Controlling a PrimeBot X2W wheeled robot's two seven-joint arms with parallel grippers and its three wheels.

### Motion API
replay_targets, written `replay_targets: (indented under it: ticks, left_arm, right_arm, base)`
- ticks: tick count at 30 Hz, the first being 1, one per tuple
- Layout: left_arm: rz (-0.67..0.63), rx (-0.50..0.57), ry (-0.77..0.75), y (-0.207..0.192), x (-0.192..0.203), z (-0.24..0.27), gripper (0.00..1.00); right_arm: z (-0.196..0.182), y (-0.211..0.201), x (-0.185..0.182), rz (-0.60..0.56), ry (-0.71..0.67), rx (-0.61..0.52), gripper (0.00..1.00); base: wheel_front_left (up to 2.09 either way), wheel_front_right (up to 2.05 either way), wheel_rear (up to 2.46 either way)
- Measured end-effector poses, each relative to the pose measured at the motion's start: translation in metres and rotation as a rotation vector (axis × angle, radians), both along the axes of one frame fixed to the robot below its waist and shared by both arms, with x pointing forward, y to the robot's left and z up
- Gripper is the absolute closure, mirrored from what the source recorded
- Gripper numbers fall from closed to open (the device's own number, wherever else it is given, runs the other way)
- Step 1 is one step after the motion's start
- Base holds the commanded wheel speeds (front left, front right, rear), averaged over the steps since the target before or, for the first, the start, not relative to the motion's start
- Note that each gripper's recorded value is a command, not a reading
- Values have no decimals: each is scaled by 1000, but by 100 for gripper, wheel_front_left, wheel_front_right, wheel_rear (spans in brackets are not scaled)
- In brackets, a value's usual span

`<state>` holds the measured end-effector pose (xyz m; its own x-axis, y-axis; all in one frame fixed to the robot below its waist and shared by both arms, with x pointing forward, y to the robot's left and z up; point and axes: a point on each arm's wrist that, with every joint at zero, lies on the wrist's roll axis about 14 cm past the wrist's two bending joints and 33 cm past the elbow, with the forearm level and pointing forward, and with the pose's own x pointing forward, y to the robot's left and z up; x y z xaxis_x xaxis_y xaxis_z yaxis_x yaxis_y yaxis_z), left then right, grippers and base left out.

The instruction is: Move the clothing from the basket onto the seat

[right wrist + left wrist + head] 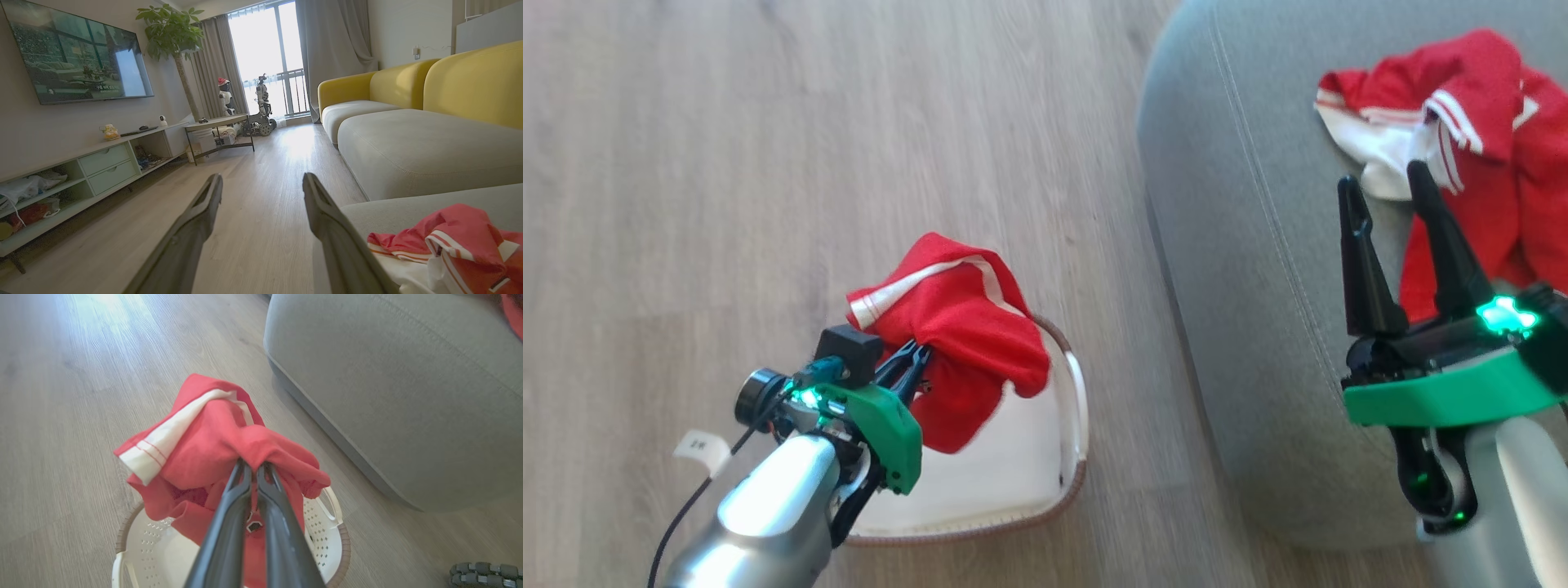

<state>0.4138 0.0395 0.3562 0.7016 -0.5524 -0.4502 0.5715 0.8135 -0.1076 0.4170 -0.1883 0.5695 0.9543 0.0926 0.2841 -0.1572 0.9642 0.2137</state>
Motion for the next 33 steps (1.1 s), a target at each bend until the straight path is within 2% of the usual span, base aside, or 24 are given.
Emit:
replay_targets:
  ticks: [12,21,26,33]
  left_arm:
    - [124,-236,-226,5,6,107,100]
    - [96,-366,-386,1,4,203,100]
    - [70,-391,-434,-2,-1,236,100]
    - [45,-397,-457,-6,-7,252,100]
  right_arm:
    - [20,21,-28,70,-40,52,0]
    - [24,45,-44,147,-35,67,0]
    - [8,54,-52,173,17,66,0]
    - [1,66,-54,211,40,64,0]
  base:
    - [0,0,0]
    - [0,0,0]
    - [0,0,0]
    - [0,0,0]
